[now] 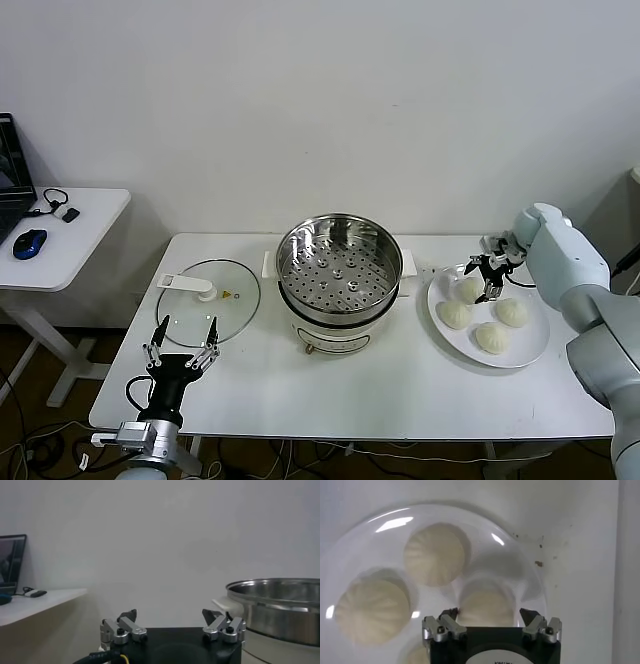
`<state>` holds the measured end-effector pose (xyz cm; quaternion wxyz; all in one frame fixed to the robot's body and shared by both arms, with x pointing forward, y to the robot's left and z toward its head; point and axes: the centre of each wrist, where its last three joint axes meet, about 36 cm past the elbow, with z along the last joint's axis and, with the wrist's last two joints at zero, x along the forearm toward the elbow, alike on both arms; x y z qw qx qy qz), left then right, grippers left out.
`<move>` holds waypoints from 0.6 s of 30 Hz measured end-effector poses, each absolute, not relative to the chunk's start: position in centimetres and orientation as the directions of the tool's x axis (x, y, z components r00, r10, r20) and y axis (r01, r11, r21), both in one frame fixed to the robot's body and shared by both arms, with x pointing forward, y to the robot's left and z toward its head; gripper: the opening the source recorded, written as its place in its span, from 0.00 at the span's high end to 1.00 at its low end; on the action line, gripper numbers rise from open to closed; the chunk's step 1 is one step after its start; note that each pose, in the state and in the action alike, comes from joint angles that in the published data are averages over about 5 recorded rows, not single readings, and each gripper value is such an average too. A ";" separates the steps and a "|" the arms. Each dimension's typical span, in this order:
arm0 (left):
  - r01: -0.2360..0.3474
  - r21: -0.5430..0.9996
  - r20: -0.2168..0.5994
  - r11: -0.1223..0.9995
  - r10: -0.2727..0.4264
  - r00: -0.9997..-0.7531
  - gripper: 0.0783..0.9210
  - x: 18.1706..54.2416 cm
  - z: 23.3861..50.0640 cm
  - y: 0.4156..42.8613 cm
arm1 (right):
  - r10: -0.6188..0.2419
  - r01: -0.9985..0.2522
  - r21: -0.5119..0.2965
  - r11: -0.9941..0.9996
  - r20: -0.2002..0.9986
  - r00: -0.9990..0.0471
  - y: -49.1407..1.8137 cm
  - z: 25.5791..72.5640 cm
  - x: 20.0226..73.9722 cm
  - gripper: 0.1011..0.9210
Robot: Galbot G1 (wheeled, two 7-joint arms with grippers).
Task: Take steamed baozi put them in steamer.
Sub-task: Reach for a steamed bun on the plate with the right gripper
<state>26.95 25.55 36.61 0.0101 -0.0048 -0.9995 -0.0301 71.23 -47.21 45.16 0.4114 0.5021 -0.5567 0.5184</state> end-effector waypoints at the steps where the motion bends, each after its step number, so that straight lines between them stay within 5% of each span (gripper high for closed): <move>1: 0.010 0.060 0.020 0.998 0.009 -1.000 0.12 26.9 36.6 25.6 | -0.131 -0.986 -0.164 -0.040 0.979 -0.158 -47.2 45.1 71.2 0.12; 18: 0.008 0.058 0.019 0.998 0.007 -1.000 0.12 26.9 36.6 25.6 | -0.116 -0.987 -0.159 -0.021 0.981 -0.155 -47.3 45.0 71.1 0.25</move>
